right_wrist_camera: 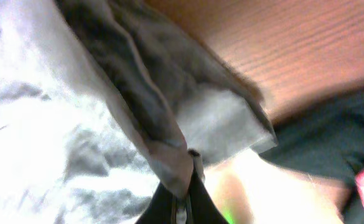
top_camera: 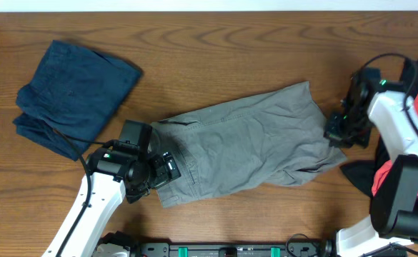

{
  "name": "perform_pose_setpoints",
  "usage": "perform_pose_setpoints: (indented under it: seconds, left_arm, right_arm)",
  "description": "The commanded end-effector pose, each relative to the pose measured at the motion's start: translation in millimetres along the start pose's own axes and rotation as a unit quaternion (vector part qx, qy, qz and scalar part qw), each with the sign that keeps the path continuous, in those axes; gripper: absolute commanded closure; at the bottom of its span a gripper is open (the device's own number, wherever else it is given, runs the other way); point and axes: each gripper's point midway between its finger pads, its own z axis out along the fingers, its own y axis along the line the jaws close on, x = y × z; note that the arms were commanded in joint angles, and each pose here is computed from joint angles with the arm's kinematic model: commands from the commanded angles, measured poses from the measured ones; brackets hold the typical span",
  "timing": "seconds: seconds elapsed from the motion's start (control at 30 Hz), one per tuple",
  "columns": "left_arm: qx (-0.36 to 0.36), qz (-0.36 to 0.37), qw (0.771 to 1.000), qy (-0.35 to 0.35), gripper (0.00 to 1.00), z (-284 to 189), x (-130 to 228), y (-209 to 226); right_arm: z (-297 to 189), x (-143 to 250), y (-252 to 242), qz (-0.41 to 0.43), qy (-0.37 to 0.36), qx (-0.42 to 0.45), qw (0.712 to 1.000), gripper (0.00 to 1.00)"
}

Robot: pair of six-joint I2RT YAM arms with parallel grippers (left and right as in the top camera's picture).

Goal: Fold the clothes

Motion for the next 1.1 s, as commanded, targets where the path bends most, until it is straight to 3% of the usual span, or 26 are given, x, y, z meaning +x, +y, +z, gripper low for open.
perform_pose_setpoints:
  seconds: [0.0, 0.13, 0.33, 0.47, 0.5, 0.57, 0.6, 0.87, 1.0, 1.07]
  left_arm:
    - [0.001, -0.007, 1.000, -0.003, 0.02, -1, -3, -1]
    - [0.001, -0.006, 1.000, -0.003, 0.02, -1, -3, -1]
    - [0.001, -0.007, 1.000, -0.004, 0.02, -1, -3, -1]
    - [0.001, -0.007, 1.000, -0.003, 0.02, -1, -3, -1]
    - [0.001, -0.006, 1.000, -0.003, 0.02, -1, -3, -1]
    - [0.001, -0.006, 1.000, -0.004, 0.02, -1, -3, -1]
    - [0.001, -0.006, 1.000, -0.004, 0.02, -1, -3, -1]
    - [0.010, -0.001, 1.000, -0.014, 0.02, -1, -9, -5]
    - [0.009, 0.028, 0.999, -0.014, 0.02, 5, -13, -7]
    - [0.006, 0.040, 0.999, -0.010, 0.02, 11, -14, -7]
  right_arm:
    - [-37, -4, 3, -0.038, -0.007, -0.019, 0.999, 0.99]
    - [-44, 17, -18, -0.044, 0.035, 0.037, 0.998, 0.98]
    - [-24, 41, -79, 0.056, 0.062, 0.199, 0.976, 0.94]
    - [-4, 48, -91, 0.106, 0.064, 0.208, 0.970, 0.94]
    - [1, 48, -94, 0.116, 0.062, 0.205, 0.970, 0.92]
    - [10, 46, -95, 0.126, 0.059, 0.194, 0.971, 0.73]
    - [13, 46, -94, 0.129, 0.058, 0.187, 0.972, 0.69]
    - [-13, 20, -80, 0.158, 0.017, 0.149, 0.976, 0.60]
    - [-42, -4, -14, 0.047, 0.002, -0.024, 0.999, 0.61]
    - [-55, -7, 22, -0.023, -0.005, -0.110, 0.994, 0.61]
